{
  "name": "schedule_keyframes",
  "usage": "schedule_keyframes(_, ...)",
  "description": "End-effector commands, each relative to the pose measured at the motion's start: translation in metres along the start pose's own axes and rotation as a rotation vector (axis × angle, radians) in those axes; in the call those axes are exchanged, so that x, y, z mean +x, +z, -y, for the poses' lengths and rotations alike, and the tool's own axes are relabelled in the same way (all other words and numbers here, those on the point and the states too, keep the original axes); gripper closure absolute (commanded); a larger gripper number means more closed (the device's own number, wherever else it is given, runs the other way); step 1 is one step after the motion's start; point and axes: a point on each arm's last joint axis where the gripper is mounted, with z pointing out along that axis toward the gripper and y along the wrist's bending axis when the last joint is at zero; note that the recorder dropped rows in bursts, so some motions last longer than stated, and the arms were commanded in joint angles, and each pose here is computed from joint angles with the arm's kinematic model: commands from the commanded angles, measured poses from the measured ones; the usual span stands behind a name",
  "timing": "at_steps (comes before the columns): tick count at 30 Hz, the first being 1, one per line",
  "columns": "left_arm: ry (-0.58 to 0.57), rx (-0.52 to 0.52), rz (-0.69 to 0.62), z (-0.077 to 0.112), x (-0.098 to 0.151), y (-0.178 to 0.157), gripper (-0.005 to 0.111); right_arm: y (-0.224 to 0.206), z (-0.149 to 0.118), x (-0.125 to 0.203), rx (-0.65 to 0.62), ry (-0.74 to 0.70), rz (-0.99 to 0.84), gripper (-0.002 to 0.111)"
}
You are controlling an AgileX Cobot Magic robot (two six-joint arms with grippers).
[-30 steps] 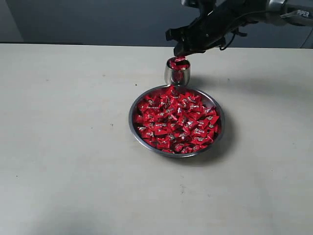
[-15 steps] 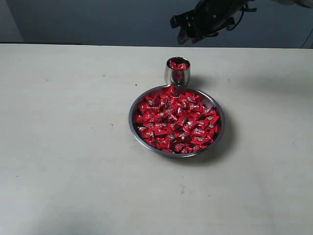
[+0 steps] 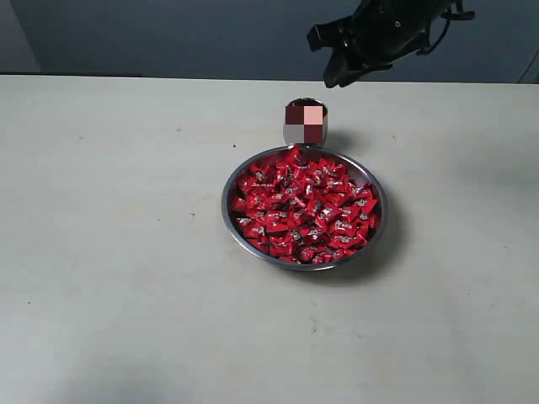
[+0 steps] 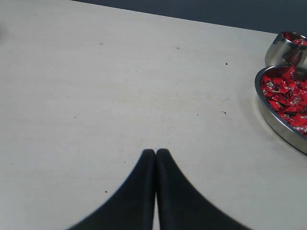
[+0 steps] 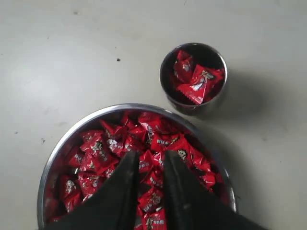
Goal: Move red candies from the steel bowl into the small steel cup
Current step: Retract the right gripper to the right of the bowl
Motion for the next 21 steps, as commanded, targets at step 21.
schedule_keyframes(21, -0.002, -0.004, 0.01, 0.0, -0.001, 0.0, 0.106, -0.079, -0.03, 0.094, 0.031, -0.057, 0.103, 0.092)
